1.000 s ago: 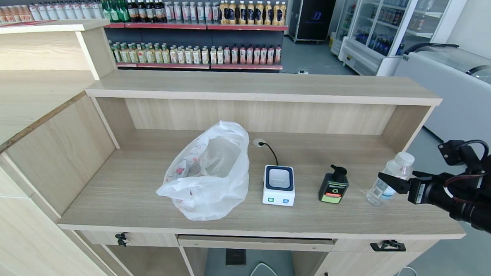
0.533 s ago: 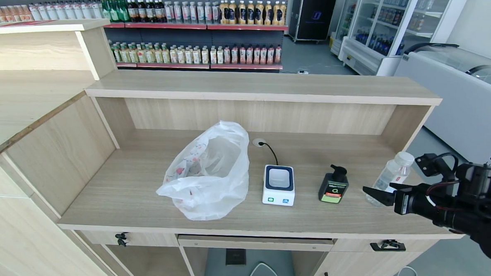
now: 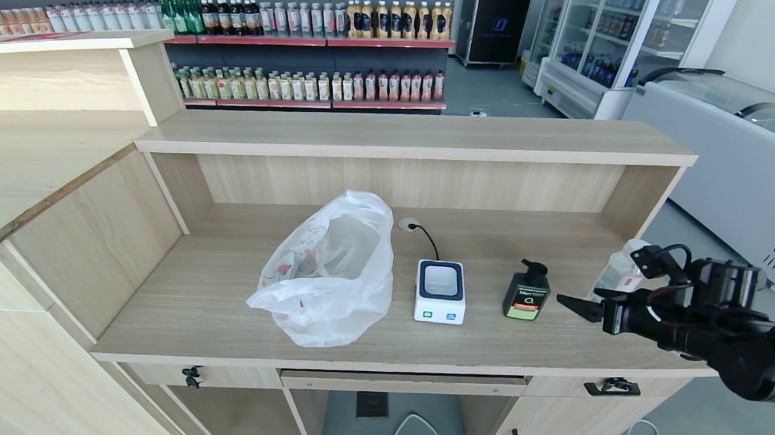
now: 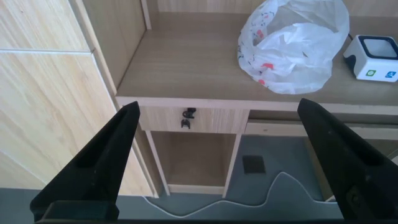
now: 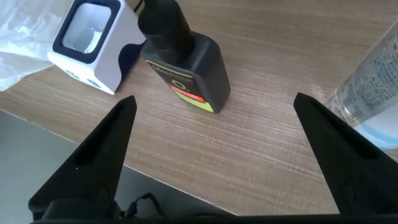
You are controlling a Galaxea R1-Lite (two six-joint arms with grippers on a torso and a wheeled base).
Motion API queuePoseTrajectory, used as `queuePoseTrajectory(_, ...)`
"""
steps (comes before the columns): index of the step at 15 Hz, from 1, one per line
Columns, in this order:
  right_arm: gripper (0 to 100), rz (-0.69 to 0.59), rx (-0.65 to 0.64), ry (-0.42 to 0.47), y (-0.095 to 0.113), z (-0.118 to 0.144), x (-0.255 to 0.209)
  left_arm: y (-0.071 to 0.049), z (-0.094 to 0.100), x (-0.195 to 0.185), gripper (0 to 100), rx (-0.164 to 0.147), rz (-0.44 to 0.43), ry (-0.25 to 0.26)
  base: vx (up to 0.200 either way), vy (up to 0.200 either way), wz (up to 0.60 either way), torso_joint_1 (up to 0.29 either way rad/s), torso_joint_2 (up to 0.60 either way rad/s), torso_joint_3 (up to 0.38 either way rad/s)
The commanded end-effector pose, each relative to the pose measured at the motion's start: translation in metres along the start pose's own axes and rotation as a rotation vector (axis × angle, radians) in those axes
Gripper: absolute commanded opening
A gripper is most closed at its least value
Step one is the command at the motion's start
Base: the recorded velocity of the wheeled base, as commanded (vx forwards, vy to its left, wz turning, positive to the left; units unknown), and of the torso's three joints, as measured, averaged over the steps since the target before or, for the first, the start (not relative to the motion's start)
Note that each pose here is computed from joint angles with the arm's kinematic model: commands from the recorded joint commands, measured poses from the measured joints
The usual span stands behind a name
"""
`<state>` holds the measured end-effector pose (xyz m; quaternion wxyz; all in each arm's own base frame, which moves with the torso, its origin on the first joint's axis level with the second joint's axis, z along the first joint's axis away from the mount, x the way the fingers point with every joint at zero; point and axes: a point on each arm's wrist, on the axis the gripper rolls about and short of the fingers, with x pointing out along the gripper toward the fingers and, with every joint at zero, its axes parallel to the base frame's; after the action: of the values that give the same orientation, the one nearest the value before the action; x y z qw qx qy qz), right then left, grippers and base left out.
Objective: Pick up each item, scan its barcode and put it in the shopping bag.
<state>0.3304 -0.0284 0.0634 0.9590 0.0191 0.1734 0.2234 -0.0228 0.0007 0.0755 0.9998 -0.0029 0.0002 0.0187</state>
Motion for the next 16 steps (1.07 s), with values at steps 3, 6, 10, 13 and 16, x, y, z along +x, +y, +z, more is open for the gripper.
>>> queuePoseTrajectory(3, 100, 0.032, -0.005, -0.004, -0.01, -0.004, 0.02, 0.0, 0.0, 0.0, 100, 0.0, 0.001, 0.0, 0.0, 0.0, 0.0, 0.0, 0.0, 0.0)
queuePoseTrajectory(6, 100, 0.08, -0.01, -0.017, -0.013, -0.005, 0.027, 0.0, 0.0, 0.0, 100, 0.0, 0.001, 0.0, 0.0, 0.0, 0.0, 0.0, 0.0, 0.0)
queuePoseTrajectory(10, 100, 0.147, -0.039, -0.026, -0.006, -0.014, 0.047, 0.0, 0.0, 0.0, 100, 0.0, 0.001, 0.0, 0.0, 0.0, 0.0, 0.0, 0.0, 0.0)
queuePoseTrajectory(13, 100, 0.163, -0.045, -0.027, -0.004, -0.019, 0.055, 0.0, 0.0, 0.0, 100, 0.0, 0.001, 0.0, 0.0, 0.0, 0.0, 0.0, 0.0, 0.0)
queuePoseTrajectory(16, 100, 0.196, -0.046, -0.024, -0.002, -0.025, 0.061, 0.0, 0.0, 0.0, 100, 0.0, -0.001, 0.0, 0.0, 0.0, 0.0, 0.0, 0.0, 0.0)
